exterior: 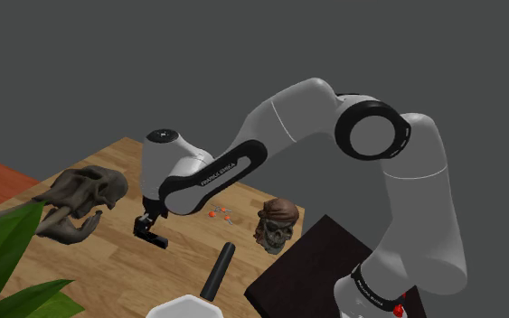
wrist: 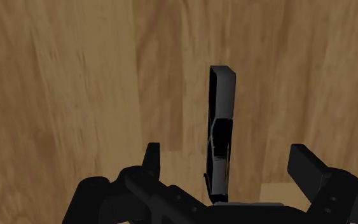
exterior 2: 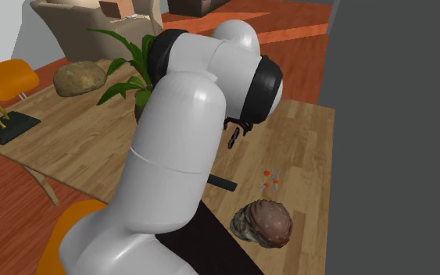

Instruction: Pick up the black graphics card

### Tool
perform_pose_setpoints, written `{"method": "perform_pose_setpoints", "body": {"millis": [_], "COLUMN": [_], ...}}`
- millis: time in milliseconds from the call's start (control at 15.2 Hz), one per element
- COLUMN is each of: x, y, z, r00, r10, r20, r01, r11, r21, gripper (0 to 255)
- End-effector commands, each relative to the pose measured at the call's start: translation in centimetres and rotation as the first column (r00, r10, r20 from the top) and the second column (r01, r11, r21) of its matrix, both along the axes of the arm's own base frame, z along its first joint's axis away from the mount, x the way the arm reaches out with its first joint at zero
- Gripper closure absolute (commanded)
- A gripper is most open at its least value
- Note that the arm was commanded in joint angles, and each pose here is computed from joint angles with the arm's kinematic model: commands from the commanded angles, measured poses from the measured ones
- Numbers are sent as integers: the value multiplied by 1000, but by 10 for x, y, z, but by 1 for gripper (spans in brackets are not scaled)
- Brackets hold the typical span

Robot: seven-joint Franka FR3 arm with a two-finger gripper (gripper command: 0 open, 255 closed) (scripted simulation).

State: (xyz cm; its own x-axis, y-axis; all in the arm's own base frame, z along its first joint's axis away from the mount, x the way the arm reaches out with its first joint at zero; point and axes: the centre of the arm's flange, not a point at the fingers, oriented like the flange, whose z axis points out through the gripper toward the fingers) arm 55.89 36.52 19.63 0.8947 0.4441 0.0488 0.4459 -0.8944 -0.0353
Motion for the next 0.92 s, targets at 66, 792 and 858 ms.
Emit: {"method": "perform_pose_setpoints", "body": {"millis": [66, 792, 858], "x": [3, 3, 2], "y": [8, 8, 8], "z": [-18, -47, -47], "r00": [1000, 1000, 1000], "r10": [6, 6, 6], "r20": [1, 1, 1], "r01": [-6, -6, -6], "r11": [1000, 1000, 1000], "r21": [1, 1, 0], "gripper": [0, 255, 255]}}
